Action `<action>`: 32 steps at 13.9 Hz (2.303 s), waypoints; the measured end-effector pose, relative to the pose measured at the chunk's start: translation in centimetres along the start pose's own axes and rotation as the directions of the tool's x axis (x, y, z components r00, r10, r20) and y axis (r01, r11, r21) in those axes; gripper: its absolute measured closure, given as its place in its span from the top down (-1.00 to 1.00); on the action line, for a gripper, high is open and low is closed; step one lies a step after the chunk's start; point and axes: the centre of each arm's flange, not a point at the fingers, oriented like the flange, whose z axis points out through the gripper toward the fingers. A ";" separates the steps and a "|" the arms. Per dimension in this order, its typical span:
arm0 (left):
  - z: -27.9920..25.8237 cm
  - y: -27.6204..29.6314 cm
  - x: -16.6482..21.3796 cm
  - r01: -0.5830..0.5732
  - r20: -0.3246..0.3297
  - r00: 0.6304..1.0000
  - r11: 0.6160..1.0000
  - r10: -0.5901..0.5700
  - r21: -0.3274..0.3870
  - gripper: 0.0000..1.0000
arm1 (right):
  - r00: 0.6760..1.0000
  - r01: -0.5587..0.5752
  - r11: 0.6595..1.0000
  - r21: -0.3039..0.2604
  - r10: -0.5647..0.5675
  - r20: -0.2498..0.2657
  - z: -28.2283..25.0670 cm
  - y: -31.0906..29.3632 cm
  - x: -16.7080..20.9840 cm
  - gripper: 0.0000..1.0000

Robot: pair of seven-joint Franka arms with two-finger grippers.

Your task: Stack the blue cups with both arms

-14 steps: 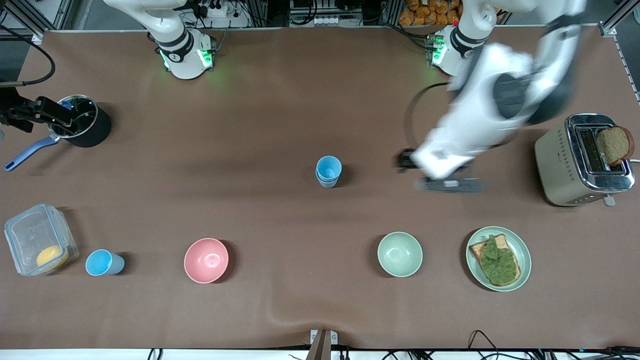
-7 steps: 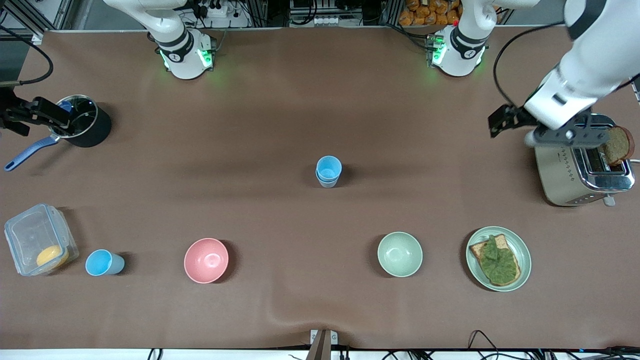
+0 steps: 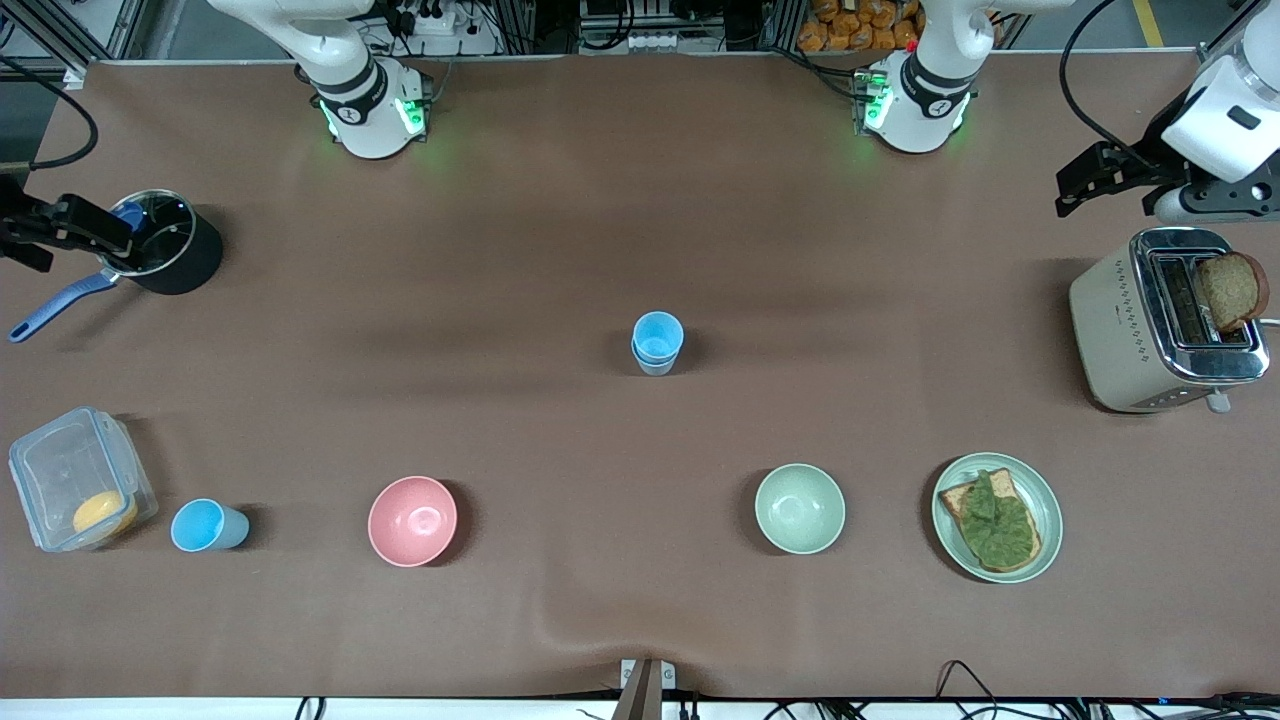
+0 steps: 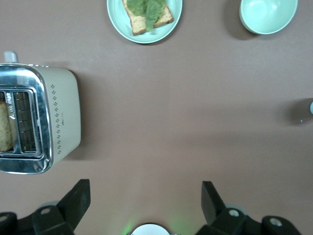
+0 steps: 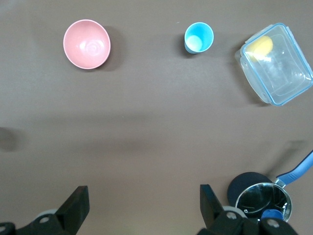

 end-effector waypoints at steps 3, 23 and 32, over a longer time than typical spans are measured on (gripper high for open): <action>-0.7 -0.5 0.0 0.033 0.016 0.999 0.999 -0.033 0.004 1.00 | 1.000 0.008 1.000 0.000 -0.008 0.002 0.0 -0.2 0.0 1.00; -2.4 2.3 5.8 0.066 -0.012 0.998 0.998 -0.066 -0.003 1.00 | 1.000 0.011 1.000 0.002 -0.011 0.022 1.1 -0.2 0.1 1.00; -2.4 5.7 5.5 0.049 -0.014 0.999 0.999 -0.049 0.000 1.00 | 1.000 0.025 1.000 0.002 -0.025 0.017 0.7 -1.0 -0.1 1.00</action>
